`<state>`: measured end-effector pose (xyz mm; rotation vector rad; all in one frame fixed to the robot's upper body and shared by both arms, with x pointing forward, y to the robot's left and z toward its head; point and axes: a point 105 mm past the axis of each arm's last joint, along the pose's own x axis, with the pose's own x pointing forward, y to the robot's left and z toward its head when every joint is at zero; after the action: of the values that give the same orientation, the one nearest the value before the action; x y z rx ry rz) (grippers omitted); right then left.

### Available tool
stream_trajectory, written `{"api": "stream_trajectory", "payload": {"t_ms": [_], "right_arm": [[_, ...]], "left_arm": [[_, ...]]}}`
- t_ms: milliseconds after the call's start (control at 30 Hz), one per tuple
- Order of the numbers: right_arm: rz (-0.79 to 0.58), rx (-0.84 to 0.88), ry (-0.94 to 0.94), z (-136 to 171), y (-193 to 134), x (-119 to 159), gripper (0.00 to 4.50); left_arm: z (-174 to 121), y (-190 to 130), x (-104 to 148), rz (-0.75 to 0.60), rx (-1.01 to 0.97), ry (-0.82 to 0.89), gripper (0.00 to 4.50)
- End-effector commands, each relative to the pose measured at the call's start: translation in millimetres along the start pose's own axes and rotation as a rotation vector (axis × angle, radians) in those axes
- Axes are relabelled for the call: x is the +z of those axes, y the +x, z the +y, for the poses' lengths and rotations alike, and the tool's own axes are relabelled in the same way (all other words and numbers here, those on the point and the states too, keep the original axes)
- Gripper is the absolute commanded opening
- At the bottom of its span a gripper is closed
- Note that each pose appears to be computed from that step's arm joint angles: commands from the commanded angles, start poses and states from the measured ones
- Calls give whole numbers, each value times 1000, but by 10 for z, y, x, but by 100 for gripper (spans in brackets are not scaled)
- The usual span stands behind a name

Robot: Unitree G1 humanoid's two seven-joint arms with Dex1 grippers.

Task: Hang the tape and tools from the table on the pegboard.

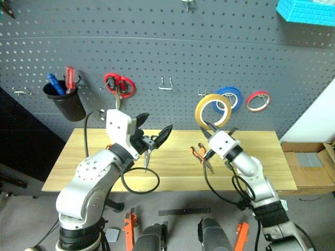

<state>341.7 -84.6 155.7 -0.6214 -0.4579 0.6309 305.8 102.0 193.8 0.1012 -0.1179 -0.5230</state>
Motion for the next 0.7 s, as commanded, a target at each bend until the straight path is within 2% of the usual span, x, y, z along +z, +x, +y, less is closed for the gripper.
{"api": "stream_trajectory", "payload": {"t_ms": [33,233,433,700], "right_arm": [[-54,16,-17,-18,218,17,26],[50,63,17,-81,433,-325,26],[213,40,-62,-251,474,-654,26],[226,42,-26,-178,566,-666,26]], "left_arm": [[60,48,136,-66,40,34,450],[38,162,169,-87,31,34,450],[-31,268,178,-95,-9,43,450],[-148,376,213,-112,-65,39,450]]}}
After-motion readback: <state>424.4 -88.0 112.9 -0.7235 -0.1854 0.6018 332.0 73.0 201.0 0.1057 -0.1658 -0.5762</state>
